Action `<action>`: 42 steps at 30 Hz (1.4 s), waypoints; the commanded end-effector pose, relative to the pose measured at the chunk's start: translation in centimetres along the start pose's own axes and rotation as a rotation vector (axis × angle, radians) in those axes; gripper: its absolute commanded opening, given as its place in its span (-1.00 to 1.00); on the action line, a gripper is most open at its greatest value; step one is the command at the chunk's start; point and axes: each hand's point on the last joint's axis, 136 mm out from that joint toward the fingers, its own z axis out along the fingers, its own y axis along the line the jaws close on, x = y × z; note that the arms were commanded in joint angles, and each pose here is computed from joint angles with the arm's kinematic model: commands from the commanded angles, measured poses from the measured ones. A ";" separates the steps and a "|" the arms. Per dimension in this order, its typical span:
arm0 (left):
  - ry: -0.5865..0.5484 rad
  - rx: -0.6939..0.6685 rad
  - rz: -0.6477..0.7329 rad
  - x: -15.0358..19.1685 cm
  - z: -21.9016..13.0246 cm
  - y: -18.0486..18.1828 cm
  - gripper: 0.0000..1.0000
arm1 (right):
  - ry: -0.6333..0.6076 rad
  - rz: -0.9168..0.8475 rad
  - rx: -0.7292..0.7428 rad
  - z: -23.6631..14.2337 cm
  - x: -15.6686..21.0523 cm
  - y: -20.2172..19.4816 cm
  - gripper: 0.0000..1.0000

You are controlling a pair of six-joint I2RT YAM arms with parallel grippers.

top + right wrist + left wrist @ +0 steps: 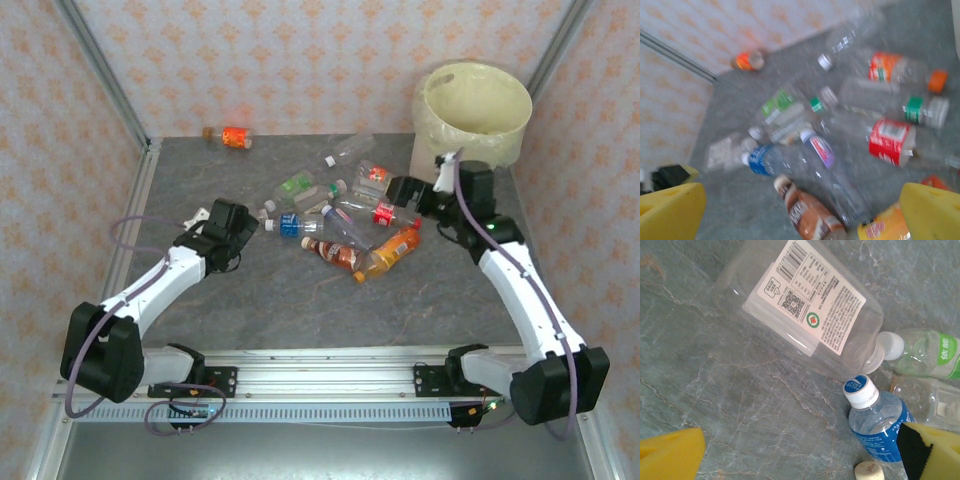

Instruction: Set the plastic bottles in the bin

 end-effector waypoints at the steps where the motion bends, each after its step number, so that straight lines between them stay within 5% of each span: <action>1: 0.020 0.048 -0.046 -0.1 0.0 -1.5 1.00 | -0.029 0.256 0.334 0.3 2.1 -6.1 0.98; 9: 0.064 0.073 0.001 0.9 0.5 -2.1 1.00 | 0.016 0.534 0.470 3.2 7.8 -11.2 0.99; 17: 0.106 0.134 0.080 1.7 0.5 -3.1 1.00 | 0.107 0.626 0.483 7.2 10.2 -12.3 0.98; 26: 0.097 0.109 0.085 1.7 0.5 -2.1 1.00 | 0.055 0.660 0.577 9.1 11.1 -14.0 0.99; 42: 0.098 0.106 0.094 1.8 0.4 -2.0 1.00 | 0.053 0.690 0.626 10.9 13.8 -16.3 0.58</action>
